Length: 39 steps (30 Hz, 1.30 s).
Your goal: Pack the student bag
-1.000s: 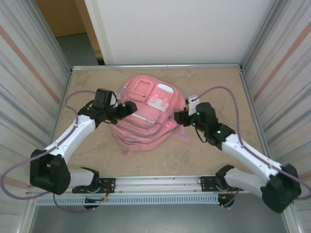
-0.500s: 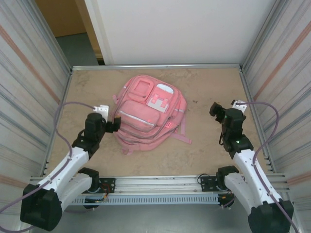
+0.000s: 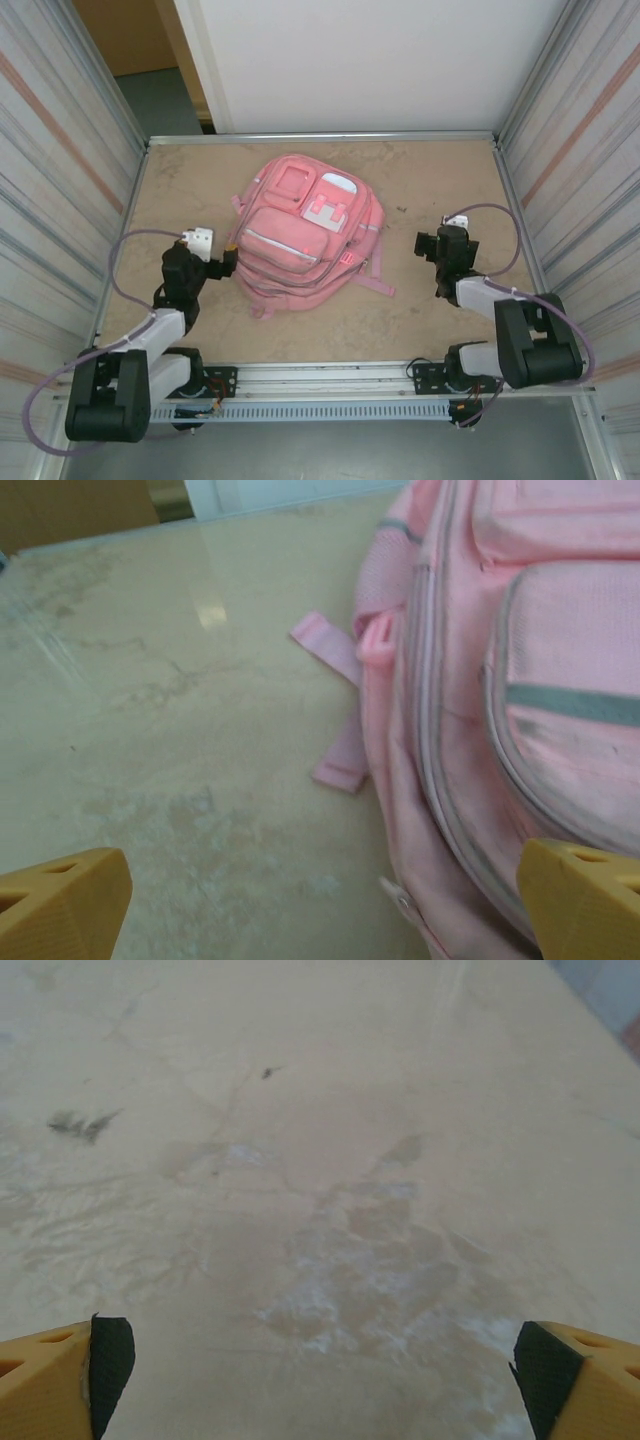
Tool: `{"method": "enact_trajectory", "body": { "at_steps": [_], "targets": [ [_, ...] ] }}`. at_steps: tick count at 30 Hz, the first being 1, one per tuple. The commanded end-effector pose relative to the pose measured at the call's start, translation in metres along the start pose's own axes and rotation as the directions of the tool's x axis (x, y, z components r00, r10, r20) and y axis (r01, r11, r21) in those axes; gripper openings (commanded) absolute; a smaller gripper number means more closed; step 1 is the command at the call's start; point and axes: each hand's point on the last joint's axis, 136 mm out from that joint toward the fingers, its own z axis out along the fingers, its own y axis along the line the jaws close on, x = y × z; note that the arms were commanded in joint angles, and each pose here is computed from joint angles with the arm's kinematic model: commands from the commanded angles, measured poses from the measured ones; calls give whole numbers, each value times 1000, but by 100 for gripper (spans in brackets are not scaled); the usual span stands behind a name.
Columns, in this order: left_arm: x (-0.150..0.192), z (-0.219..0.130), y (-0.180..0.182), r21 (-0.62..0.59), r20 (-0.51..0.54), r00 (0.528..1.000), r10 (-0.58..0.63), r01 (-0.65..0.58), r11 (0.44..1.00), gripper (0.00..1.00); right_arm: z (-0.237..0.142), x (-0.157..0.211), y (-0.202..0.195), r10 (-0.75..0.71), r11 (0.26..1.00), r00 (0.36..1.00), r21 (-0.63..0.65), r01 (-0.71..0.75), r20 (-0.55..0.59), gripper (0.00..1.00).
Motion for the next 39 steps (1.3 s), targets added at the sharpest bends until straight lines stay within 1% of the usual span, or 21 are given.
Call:
{"method": "enact_trajectory", "body": {
  "at_steps": [1,2,3,4,5,7,8,9,10,11,12,13,14,15,16,17,18,20,25,30,39],
  "targets": [
    [-29,2,7,-2,151,988,-7,7,1000,99,4,-44,26,-72,990,986,-109,89,150,99],
    [-29,7,9,12,150,988,-36,35,999,99,4,-44,28,-120,985,976,-99,139,180,99],
    [-32,11,13,18,158,985,-68,66,998,99,6,-48,25,-125,986,970,-85,145,207,99],
    [-34,18,14,25,166,982,-87,84,996,99,10,-50,18,-98,990,971,-82,118,216,99],
    [-32,27,12,41,157,984,-81,76,996,99,16,-45,10,-60,994,979,-73,75,193,99],
    [-21,48,14,42,76,993,-94,91,995,99,23,-36,-6,26,997,978,-77,-10,205,99],
    [-15,55,12,54,58,994,-91,88,995,99,27,-36,-11,62,995,971,-87,-42,231,99],
    [-13,61,13,51,67,994,-90,87,995,99,28,-36,-11,64,995,968,-92,-43,245,99],
    [-15,62,13,52,77,993,-88,84,995,99,29,-32,-10,59,995,979,-90,-42,195,99],
    [-9,62,14,48,21,994,-103,102,994,99,30,-32,-9,58,995,982,-92,-41,182,99],
    [-9,66,23,-2,13,992,-124,124,992,99,30,-35,-10,59,995,976,-90,-41,211,99],
    [-8,70,34,-65,12,990,-137,138,988,99,30,-33,-10,62,995,977,-93,-44,204,99],
    [-6,70,32,-68,-17,990,-139,138,988,99,29,-32,-11,72,994,980,-100,-54,187,99],
    [-5,71,31,-83,-31,991,-131,128,988,99,30,-33,-13,80,993,978,-101,-61,195,99],
    [-7,72,32,-97,-15,993,-118,116,989,99,33,-35,-12,76,993,978,-102,-57,195,99],
    [-7,72,32,-96,-19,993,-119,116,989,99,34,-31,-8,57,993,986,-109,-40,158,99],
    [-5,71,31,-92,-34,992,-122,119,989,99,35,-32,-7,48,994,986,-102,-32,159,99],
    [-7,71,31,-93,-21,993,-118,116,989,99,35,-32,-10,44,997,986,-67,-33,163,99],
    [-7,70,29,-98,-22,994,-106,104,990,99,34,-34,-10,49,997,985,-72,-37,167,99],
    [-8,71,28,-110,-27,996,-90,86,990,99,37,-32,-1,50,986,990,-162,-28,133,99],
    [-7,71,27,-110,-30,996,-86,82,991,99,38,-33,1,48,984,991,-175,-26,127,99]
  ]
}}
